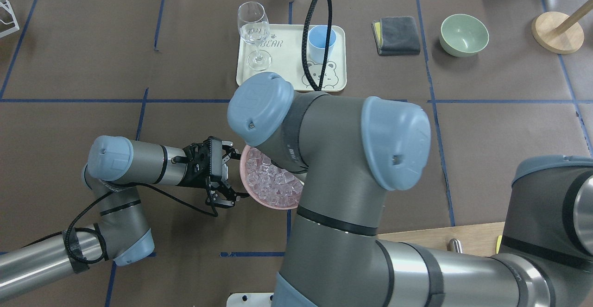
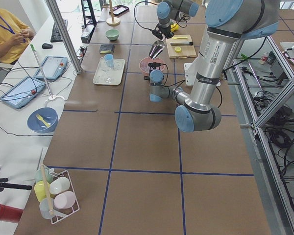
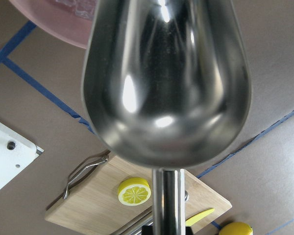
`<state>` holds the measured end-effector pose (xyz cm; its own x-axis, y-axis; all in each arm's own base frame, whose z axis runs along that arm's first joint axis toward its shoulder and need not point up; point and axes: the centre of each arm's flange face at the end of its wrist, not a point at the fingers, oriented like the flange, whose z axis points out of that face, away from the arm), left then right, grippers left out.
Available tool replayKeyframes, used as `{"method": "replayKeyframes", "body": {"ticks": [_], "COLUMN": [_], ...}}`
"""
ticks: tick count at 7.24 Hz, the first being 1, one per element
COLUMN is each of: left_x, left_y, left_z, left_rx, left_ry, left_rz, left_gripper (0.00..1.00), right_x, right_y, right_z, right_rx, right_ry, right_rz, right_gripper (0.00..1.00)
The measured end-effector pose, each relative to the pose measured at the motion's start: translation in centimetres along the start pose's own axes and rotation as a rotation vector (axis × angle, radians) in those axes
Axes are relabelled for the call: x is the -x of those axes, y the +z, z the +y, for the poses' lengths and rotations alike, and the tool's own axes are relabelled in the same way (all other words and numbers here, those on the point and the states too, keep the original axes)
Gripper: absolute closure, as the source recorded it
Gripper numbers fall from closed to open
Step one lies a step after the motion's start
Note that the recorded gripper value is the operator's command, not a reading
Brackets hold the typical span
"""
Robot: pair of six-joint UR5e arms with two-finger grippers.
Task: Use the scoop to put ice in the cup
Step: 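Carry the scoop over the pink bowl with the right gripper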
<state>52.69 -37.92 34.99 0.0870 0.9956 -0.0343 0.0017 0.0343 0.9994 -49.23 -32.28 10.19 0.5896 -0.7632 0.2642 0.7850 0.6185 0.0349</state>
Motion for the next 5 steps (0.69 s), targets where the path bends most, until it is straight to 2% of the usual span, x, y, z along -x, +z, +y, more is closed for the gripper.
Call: {"method": "replayKeyframes", "body": {"ticks": [2, 5], "left_x": [0.0, 0.0], "left_y": [0.0, 0.0], "left_z": [0.0, -0.1], "left_rx": [0.000, -0.001], "left_ry": [0.000, 0.000], "left_rz": [0.000, 0.000], "left_gripper": [0.00, 0.00], "right_x": [1.3, 2.7], "right_y": [1.0, 1.8], "right_z": [-1.8, -3.4], "right_rx": [0.061, 0.102], "right_ry": [0.000, -0.014], "right_rz": [0.017, 0.039], "right_gripper": [1.00, 1.00]}}
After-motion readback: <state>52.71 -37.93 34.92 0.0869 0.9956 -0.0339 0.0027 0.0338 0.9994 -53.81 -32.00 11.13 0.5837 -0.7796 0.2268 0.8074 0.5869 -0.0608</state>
